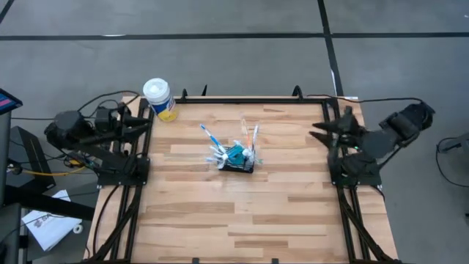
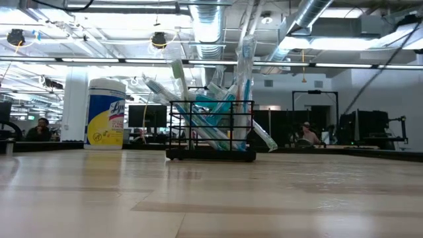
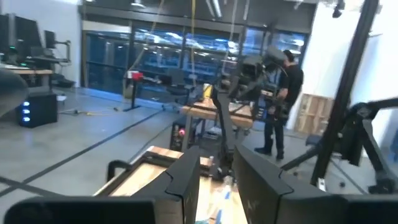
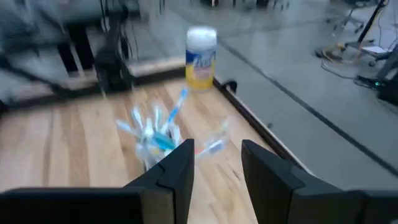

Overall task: Pick & Place toothbrushing station
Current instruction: Return to Home Position

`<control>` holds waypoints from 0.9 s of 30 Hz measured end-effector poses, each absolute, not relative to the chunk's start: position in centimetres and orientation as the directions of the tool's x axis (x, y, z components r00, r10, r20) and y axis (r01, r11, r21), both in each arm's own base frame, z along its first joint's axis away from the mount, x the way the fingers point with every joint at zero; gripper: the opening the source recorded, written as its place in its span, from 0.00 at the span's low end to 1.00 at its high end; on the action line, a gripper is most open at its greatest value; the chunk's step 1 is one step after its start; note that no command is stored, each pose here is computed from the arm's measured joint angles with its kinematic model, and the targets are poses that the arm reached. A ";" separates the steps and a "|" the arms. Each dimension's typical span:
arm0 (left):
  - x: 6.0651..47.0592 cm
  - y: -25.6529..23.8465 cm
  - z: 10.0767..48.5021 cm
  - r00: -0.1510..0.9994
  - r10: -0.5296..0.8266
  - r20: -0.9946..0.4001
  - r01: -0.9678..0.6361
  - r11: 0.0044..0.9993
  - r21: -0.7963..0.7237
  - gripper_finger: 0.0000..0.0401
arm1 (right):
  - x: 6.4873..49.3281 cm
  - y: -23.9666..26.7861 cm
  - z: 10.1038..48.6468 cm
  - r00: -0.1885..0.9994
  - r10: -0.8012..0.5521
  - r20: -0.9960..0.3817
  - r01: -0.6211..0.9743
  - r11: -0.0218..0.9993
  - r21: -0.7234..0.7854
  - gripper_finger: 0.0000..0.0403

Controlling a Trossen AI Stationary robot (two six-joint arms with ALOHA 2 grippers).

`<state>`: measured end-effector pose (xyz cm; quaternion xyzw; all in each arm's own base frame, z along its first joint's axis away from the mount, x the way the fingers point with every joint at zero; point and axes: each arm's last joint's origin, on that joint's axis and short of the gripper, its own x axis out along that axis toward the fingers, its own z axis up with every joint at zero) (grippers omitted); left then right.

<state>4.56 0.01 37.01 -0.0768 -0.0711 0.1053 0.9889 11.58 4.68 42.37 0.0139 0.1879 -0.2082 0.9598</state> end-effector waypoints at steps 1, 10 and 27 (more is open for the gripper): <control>4.1 0.2 36.9 0.965 0.229 0.128 -0.206 0.964 -0.169 0.23 | 10.7 4.6 41.4 0.852 -0.406 -0.331 0.421 0.907 -0.027 0.31; 1.2 1.5 35.0 0.943 0.329 0.052 -0.321 0.939 -0.119 0.23 | 7.7 3.9 28.9 0.880 -0.438 -0.186 0.466 0.870 0.158 0.31; -0.3 2.3 30.3 0.890 0.452 -0.058 -0.456 0.884 -0.100 0.23 | 6.6 3.1 17.2 0.848 -0.520 -0.099 0.527 0.810 0.257 0.31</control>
